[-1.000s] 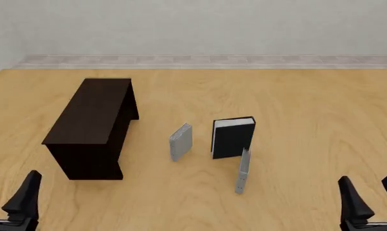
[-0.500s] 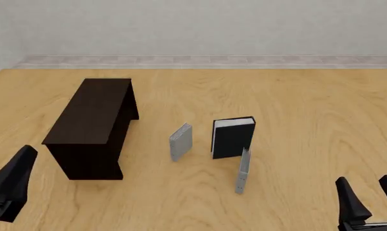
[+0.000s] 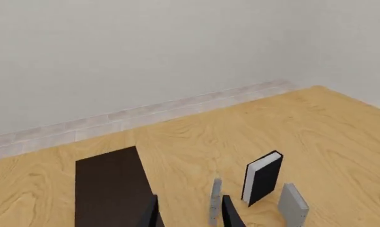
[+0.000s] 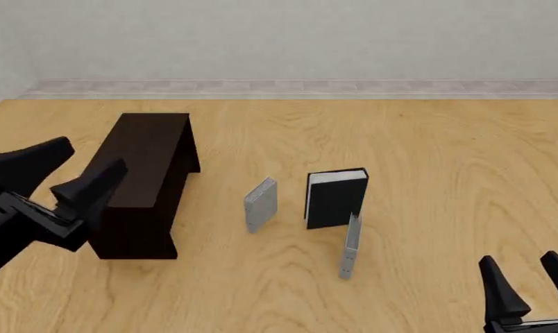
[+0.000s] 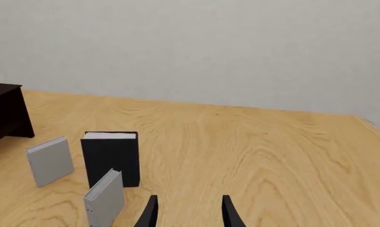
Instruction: Pick up the book in the middle and place it on the cabinet shelf.
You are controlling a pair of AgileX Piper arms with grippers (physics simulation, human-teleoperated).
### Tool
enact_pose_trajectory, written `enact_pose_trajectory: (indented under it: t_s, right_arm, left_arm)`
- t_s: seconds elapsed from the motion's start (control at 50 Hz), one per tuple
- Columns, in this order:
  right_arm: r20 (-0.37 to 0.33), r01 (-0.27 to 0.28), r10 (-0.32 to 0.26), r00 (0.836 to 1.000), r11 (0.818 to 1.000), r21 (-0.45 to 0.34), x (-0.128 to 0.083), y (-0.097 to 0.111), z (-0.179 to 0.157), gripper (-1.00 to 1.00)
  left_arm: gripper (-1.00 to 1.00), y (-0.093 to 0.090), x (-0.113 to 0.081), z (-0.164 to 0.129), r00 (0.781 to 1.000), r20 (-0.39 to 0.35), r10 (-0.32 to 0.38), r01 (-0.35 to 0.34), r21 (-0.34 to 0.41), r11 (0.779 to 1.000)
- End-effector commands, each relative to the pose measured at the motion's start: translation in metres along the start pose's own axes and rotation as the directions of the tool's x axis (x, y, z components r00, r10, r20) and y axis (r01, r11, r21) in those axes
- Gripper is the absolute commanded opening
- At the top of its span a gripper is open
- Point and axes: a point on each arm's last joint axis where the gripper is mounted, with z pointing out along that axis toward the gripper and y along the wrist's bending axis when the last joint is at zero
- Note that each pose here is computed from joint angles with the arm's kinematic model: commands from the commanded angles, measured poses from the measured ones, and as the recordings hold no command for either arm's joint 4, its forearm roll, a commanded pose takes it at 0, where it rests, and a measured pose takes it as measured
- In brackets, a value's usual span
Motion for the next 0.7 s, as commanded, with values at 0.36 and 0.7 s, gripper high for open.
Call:
enact_pose_trajectory:
  t_s: [0.36,0.7]
  right_arm:
    - [0.0,0.029,-0.029,1.0,0.999,-0.034,0.0,0.002,0.0,1.0]
    - [0.012,0.039,-0.038,0.999,0.998,-0.046,-0.001,0.003,-0.001,1.0]
  left_arm:
    - [1.0,-0.068,-0.028,0.09,0.995,-0.078,0.057,-0.031,0.308,0.951]
    - [1.0,-0.102,-0.041,0.127,0.981,-0.17,0.095,-0.023,0.382,0.924]
